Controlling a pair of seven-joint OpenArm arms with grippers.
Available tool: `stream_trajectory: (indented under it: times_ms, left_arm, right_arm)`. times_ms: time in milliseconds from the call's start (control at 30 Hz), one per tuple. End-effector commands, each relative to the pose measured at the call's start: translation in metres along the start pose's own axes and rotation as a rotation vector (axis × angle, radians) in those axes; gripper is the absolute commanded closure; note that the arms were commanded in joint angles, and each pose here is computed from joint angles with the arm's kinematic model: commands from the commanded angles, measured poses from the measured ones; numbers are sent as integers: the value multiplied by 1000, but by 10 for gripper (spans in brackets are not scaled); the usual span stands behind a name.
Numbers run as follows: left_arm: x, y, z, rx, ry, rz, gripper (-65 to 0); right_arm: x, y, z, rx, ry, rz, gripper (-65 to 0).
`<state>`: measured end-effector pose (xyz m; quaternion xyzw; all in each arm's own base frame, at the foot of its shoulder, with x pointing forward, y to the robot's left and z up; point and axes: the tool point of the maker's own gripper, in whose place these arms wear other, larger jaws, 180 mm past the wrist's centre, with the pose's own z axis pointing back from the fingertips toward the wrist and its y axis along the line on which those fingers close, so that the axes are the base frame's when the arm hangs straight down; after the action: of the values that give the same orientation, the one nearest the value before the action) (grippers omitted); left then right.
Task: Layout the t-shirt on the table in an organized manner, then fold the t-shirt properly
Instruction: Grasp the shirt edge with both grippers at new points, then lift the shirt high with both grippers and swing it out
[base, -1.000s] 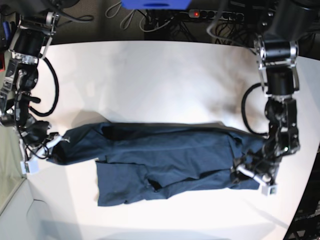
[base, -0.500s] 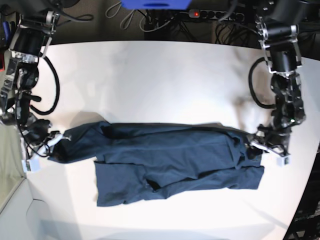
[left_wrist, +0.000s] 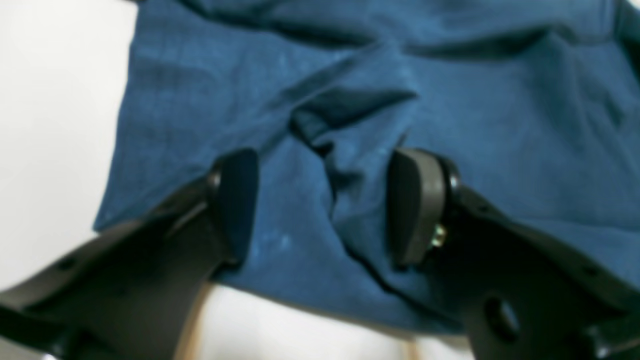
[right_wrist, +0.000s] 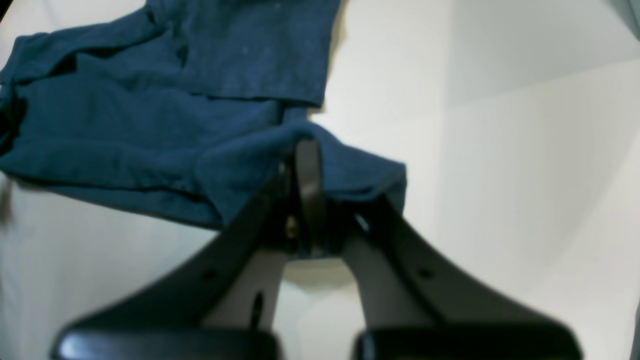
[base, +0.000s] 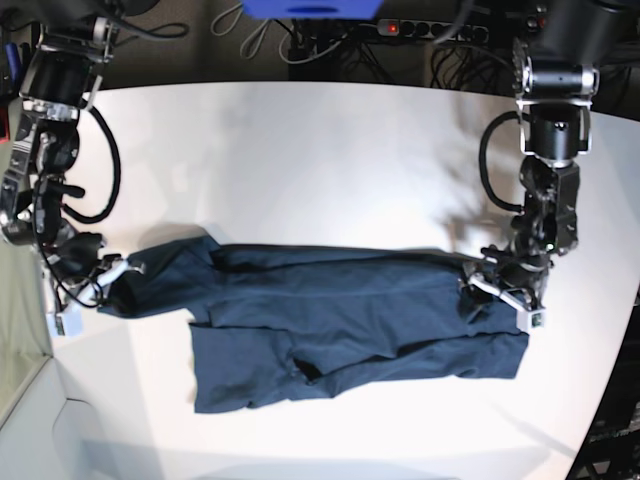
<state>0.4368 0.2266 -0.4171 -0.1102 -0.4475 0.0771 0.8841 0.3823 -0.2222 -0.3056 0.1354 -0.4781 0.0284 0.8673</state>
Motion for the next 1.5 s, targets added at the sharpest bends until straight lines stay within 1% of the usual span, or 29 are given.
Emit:
stream_trajectory:
  times_ms: [0, 100, 233, 400, 567, 600, 633, 700, 767, 900, 1000, 1100, 1300, 1467]
  left_arm:
    - [23, -8, -2, -21, -60, -16, -394]
    - [25, -24, -6, -50, -97, -35, -394]
    - [23, -30, -8, -61, -91, -43, -394]
    - [33, -38, -12, -75, -96, -65, -394]
    - [31, -42, -13, -82, -90, -77, -391]
    - [30, -43, -13, -84, -89, -81, -381]
    - [30, -45, -13, -89, -88, -87, -354]
    - [29, -46, -13, -91, -87, -88, -275]
    - [32, -51, -14, -99, -108, -84, -221]
    - [40, -61, -13, -118, -185, -72, -153]
    - [40, -61, -12, -119, -197, -66, -96]
    - [46, -64, -10, -127, -213, -71, -6]
    - [57, -75, 1, -156, -257, -91, 0]
    - [61, -98, 33, -215, -336, -137, 0]
  right_arm:
    - [18, -2, 4, 0, -56, 15, 0]
    - [16, -2, 4, 0, -51, 15, 0]
    - [15, -2, 4, 0, -50, 14, 0]
    - [15, -2, 4, 0, -50, 14, 0]
    - [15, -2, 4, 0, -50, 14, 0]
    - [15, -2, 4, 0, -50, 14, 0]
    - [15, -2, 4, 0, -50, 14, 0]
    - [15, -2, 4, 0, -50, 14, 0]
    - [15, -2, 4, 0, -50, 14, 0]
    - [15, -2, 4, 0, -50, 14, 0]
    - [15, -2, 4, 0, -50, 14, 0]
    - [15, -1, 4, 1, -49, 15, 0]
    - [15, -1, 4, 1, -49, 15, 0]
    - [15, -3, 5, -2, -49, 17, 0]
